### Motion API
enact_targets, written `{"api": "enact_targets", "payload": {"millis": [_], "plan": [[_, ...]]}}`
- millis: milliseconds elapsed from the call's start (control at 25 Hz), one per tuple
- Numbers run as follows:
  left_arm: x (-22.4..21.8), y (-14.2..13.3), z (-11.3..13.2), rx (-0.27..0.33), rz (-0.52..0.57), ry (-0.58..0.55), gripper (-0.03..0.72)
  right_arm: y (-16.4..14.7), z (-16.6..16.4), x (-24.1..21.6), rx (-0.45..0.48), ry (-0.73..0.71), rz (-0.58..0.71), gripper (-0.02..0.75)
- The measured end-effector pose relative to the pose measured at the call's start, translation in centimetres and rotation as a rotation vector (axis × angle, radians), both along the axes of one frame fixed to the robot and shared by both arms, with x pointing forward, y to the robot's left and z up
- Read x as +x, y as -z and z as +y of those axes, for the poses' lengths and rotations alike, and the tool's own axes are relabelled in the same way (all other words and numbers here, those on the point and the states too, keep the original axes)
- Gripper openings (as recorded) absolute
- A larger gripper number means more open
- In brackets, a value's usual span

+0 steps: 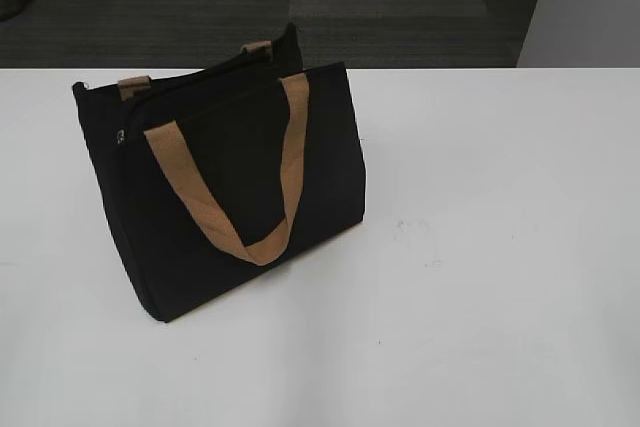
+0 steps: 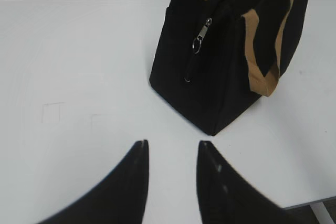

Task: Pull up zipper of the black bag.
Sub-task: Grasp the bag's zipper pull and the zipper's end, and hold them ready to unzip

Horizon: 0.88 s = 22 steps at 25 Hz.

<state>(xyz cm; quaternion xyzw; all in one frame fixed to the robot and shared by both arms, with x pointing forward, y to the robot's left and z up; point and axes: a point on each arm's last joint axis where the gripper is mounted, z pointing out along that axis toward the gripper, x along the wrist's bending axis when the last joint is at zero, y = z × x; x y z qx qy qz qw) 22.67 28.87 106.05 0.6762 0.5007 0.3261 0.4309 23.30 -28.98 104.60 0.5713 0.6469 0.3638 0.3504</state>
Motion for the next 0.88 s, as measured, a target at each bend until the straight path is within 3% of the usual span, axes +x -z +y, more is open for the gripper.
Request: {"api": "enact_targets", "payload": {"millis": [880], "plan": [[0.0,0.0,0.0,0.0,0.0,0.0,0.24,0.0,0.0,0.0,0.0,0.0,0.0,0.477]]}}
